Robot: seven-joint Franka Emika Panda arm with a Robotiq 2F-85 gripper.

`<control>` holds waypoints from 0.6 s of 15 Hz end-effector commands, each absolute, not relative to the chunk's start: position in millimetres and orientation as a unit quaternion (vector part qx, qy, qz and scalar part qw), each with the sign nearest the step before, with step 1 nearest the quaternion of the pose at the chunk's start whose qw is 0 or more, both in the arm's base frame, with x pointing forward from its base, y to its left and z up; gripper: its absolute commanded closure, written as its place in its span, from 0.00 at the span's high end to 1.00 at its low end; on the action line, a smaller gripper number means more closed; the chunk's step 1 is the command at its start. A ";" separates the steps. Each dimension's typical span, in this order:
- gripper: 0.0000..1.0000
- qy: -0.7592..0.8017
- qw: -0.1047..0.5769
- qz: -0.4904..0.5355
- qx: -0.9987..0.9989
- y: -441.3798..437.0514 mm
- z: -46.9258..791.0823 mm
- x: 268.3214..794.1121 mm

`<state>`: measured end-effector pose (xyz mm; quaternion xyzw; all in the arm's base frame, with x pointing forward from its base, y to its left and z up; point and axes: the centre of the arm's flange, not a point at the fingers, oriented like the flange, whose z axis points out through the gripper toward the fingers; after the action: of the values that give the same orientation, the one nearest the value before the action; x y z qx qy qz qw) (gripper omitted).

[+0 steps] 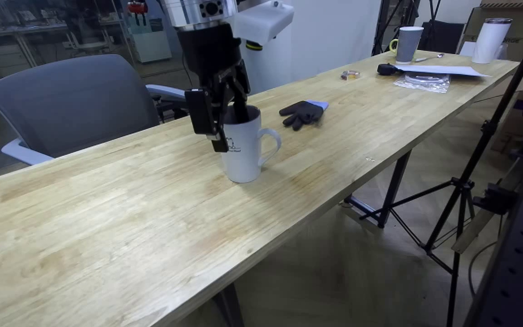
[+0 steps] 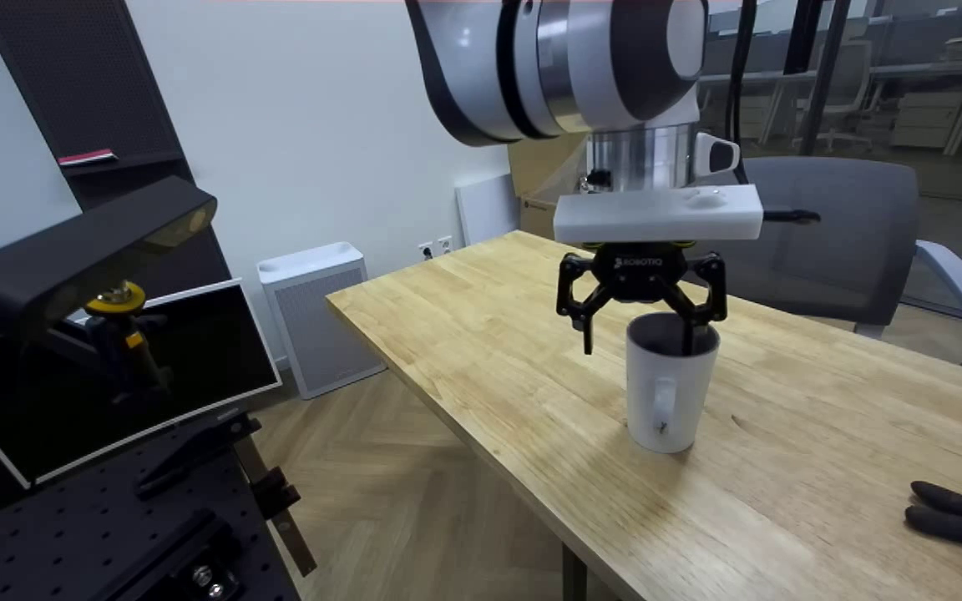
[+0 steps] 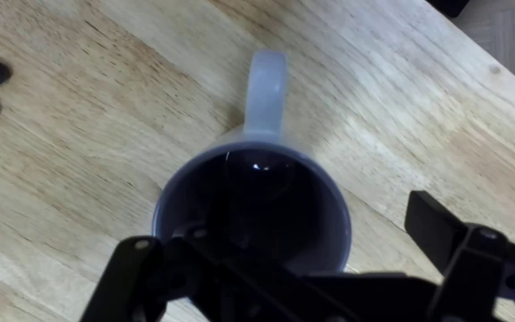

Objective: Move the mug backwards

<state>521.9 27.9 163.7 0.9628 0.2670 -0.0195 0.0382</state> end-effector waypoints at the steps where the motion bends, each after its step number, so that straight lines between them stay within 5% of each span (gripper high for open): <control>1: 0.75 0.253 0.049 -0.014 0.966 29.7 158.9 521.1; 3: 0.68 0.250 0.049 -0.014 0.967 27.6 157.8 520.9; 9: 0.25 0.221 0.050 -0.018 0.974 10.3 158.5 519.4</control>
<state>520.9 16.9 156.7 0.9682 0.2454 -0.0223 0.0429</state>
